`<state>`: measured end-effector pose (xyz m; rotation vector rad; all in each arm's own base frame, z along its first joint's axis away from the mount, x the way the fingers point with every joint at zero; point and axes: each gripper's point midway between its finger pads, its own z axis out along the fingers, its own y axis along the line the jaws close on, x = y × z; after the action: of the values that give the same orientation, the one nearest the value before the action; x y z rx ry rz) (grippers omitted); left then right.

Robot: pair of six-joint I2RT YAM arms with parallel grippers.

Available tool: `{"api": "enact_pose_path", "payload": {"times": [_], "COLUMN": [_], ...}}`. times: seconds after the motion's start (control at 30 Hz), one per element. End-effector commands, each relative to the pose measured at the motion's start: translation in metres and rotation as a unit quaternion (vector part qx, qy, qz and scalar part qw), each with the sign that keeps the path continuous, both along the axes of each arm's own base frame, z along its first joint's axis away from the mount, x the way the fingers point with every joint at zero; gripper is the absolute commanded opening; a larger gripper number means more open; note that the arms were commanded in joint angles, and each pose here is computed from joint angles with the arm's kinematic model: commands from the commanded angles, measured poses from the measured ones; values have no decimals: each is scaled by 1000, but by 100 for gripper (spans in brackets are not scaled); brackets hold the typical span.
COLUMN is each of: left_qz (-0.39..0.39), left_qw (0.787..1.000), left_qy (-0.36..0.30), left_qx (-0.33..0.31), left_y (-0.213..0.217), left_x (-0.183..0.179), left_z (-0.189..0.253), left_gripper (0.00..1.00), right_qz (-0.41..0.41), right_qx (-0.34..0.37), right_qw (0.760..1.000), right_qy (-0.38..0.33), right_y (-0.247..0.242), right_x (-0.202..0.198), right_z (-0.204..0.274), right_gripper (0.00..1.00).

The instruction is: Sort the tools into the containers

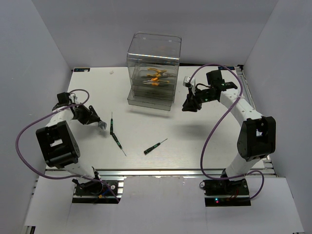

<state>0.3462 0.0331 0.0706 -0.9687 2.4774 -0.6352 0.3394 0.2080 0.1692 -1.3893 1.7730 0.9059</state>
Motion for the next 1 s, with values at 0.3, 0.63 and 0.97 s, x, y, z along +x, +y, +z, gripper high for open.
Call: {"api": "enact_pose_path", "payload": {"times": [0.3,0.63,0.97], "left_qz": [-24,-57,34], "left_qw": [980,960,955], "left_qy": [-154,-167,-135], "left_qx": [-128,-217,-264], "left_y": [-100,-232,-274], "left_x": [33,48,87], "left_z": [138,168,162], "left_gripper": [0,0,0], "right_qz": [6,1,-6], "right_qx": [18,21,28], "right_qw": [999,999,999], "right_qy": [-31,-34,-33], "right_y": [-1,-6,-12], "right_x": [-1,-3,-9], "right_z": [19,19,17], "right_gripper": [38,38,38]}}
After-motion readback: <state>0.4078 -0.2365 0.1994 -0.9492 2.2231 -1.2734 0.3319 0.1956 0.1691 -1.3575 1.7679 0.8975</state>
